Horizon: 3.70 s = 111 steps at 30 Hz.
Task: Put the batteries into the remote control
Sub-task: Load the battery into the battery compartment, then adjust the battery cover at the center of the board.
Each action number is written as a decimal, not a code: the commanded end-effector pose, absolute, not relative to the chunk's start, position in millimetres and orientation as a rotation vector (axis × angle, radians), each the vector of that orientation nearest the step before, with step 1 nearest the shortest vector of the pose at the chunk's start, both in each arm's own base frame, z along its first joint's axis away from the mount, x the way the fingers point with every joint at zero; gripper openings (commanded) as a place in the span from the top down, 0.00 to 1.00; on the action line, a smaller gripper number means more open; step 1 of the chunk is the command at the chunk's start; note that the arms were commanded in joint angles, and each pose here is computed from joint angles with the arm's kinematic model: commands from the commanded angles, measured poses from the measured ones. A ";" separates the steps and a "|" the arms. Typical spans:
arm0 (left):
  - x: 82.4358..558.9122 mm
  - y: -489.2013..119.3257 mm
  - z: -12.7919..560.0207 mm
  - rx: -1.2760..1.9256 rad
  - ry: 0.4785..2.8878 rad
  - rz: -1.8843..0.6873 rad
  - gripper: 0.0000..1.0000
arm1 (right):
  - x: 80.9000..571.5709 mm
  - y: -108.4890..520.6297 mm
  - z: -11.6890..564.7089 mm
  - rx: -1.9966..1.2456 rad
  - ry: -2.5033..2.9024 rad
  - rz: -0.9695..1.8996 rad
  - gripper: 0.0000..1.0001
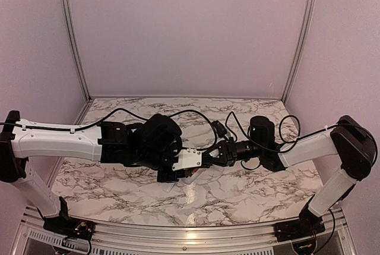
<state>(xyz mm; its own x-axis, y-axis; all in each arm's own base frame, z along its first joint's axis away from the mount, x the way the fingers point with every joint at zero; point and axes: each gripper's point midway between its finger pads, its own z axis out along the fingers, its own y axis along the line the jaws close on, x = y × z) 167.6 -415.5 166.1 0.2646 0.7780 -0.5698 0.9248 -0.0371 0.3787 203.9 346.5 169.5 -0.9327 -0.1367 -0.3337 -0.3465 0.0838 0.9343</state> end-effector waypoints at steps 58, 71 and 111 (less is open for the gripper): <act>246.5 -336.6 9.5 1.135 2.565 0.046 0.26 | 255.5 311.0 104.5 -0.419 2.271 1.563 1.00; 262.7 -260.4 -5.9 0.849 2.752 0.158 0.40 | 255.8 309.2 106.5 -0.430 2.267 1.556 1.00; 254.1 -316.3 13.9 1.189 2.514 0.075 0.21 | 258.3 301.2 109.1 -0.427 2.262 1.542 1.00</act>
